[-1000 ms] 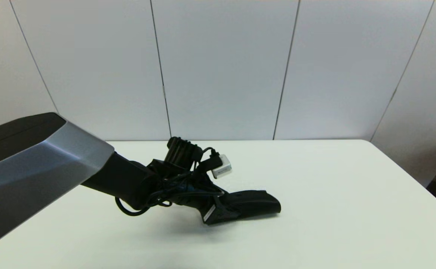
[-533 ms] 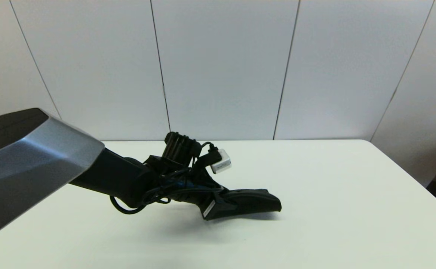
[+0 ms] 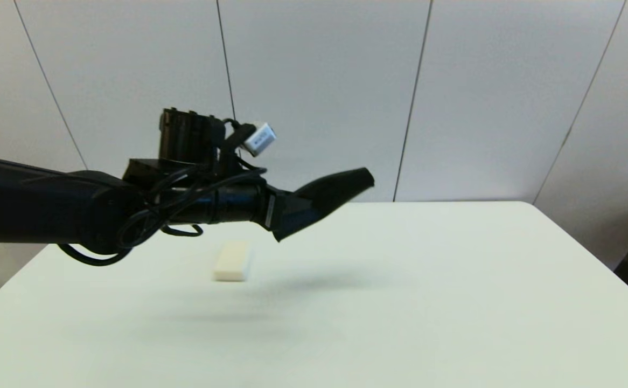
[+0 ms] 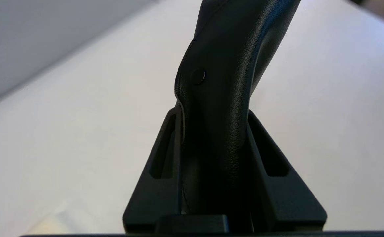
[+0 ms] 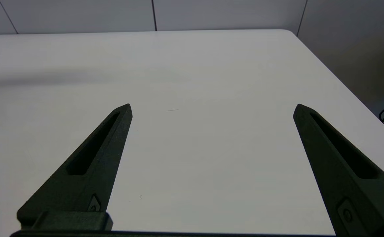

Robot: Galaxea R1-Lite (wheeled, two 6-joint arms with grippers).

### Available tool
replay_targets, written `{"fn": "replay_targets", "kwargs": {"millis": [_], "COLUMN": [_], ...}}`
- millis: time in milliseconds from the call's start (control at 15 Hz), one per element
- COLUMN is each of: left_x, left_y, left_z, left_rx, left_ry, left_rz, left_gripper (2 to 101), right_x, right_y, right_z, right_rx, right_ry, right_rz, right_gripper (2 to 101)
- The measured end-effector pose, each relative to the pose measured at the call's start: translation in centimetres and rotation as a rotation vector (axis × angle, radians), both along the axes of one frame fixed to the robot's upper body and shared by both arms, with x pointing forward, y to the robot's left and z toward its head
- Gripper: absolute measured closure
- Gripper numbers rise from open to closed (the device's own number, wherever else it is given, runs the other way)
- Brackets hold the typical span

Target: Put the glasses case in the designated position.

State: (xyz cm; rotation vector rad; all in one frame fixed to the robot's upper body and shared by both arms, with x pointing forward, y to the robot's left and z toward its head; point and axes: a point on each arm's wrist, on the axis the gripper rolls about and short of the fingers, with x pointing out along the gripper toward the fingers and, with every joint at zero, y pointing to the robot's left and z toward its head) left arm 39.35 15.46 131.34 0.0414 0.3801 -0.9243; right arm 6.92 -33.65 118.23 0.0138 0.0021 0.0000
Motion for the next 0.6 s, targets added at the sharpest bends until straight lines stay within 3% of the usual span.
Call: {"fn": "replay_targets", "kwargs": {"millis": [200,600], "left_x": [0.7,1.9], "left_y": [4.1,11.2], "left_z": [1.7,0.7], "left_rx": [0.015,0.166], "left_ry": [-0.035,0.040], "left_rz": [0.211,0.621], "left_gripper": [72.7,74.0], "right_x": [0.0,0.0], "right_y": [0.0,0.0], "right_z": [0.0,0.0], "right_rx": [0.000,-0.001], "right_ry": [0.000,0.000], "right_rz": [0.000,0.000], "right_gripper": [5.2,5.2]}}
